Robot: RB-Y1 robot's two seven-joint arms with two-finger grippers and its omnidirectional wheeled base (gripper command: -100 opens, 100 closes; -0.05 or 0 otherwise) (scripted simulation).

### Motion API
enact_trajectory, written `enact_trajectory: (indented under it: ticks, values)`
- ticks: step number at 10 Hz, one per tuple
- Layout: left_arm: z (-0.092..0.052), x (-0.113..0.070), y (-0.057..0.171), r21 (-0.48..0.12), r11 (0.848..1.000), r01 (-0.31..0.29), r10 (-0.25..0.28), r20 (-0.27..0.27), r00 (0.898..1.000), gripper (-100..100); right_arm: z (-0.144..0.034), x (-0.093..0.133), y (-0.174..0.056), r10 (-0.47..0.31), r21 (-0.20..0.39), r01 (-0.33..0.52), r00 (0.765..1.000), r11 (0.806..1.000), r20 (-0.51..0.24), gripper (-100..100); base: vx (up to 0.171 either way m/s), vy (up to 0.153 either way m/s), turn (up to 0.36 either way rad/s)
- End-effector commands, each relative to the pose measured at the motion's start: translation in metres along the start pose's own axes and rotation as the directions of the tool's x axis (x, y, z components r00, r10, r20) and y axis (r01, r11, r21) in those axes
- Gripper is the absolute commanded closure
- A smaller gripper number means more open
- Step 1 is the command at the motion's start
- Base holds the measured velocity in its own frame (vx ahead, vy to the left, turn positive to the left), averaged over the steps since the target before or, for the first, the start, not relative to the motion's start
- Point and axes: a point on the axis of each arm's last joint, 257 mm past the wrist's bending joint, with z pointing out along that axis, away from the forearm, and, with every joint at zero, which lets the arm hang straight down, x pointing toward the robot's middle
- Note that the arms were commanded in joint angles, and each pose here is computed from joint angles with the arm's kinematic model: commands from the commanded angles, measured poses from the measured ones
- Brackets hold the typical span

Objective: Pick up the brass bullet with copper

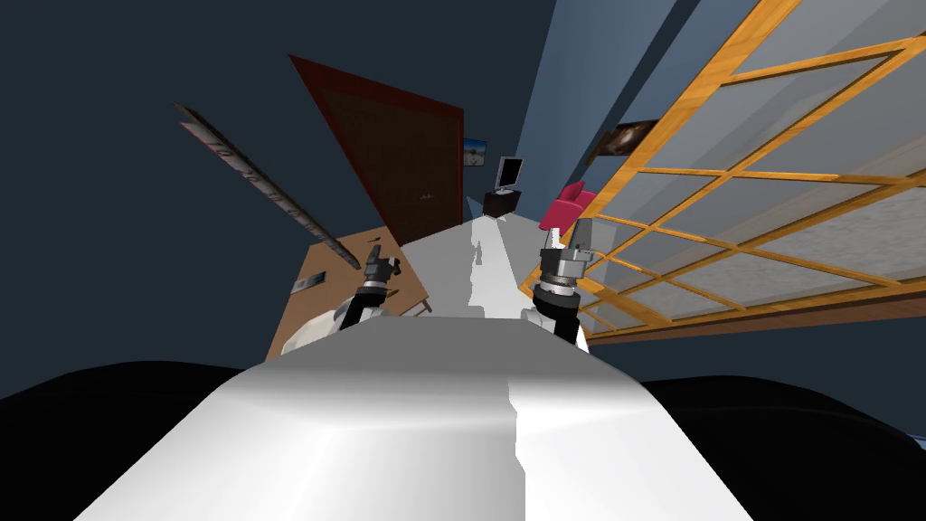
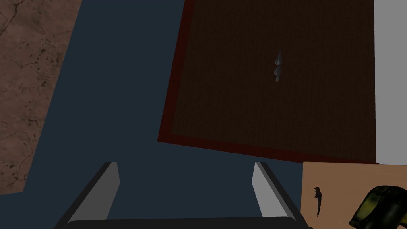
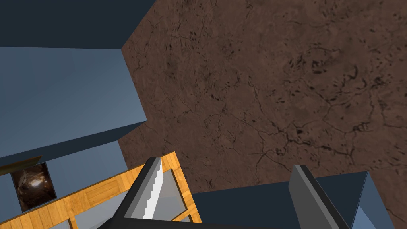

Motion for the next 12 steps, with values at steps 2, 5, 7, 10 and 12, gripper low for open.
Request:
enact_trajectory:
  ticks: [2,5,7,10,12]
  values:
    - [-0.004,-0.018,0.035,-0.11,0.994,-0.016,0.019,0.024,1.0,-100,0.0,0.0,0.0,0.0,0.0,0.0,1.0,1.0,0.0,0,0.065,-0.076,-0.014]
    - [-0.009,-0.035,0.064,-0.2,0.979,-0.023,0.033,0.044,0.998,-100,0.0,0.0,0.0,0.0,0.0,0.0,1.0,1.0,0.0,0,0.062,-0.075,-0.012]
    - [-0.015,-0.051,0.088,-0.273,0.962,-0.028,0.047,0.065,0.997,-100,0.0,0.0,0.0,0.0,0.0,0.0,1.0,1.0,0.0,0,0.068,-0.059,-0.017]
    - [-0.029,-0.086,0.127,-0.397,0.918,-0.027,0.075,0.106,0.992,-100,0.0,0.0,0.0,0.0,0.0,0.0,1.0,1.0,0.0,0,0.055,-0.06,-0.022]
    - [-0.042,-0.107,0.154,-0.48,0.877,-0.016,0.091,0.134,0.987,-100,0.0,0.0,0.0,0.0,0.0,0.0,1.0,1.0,0.0,0,0.058,-0.053,-0.016]
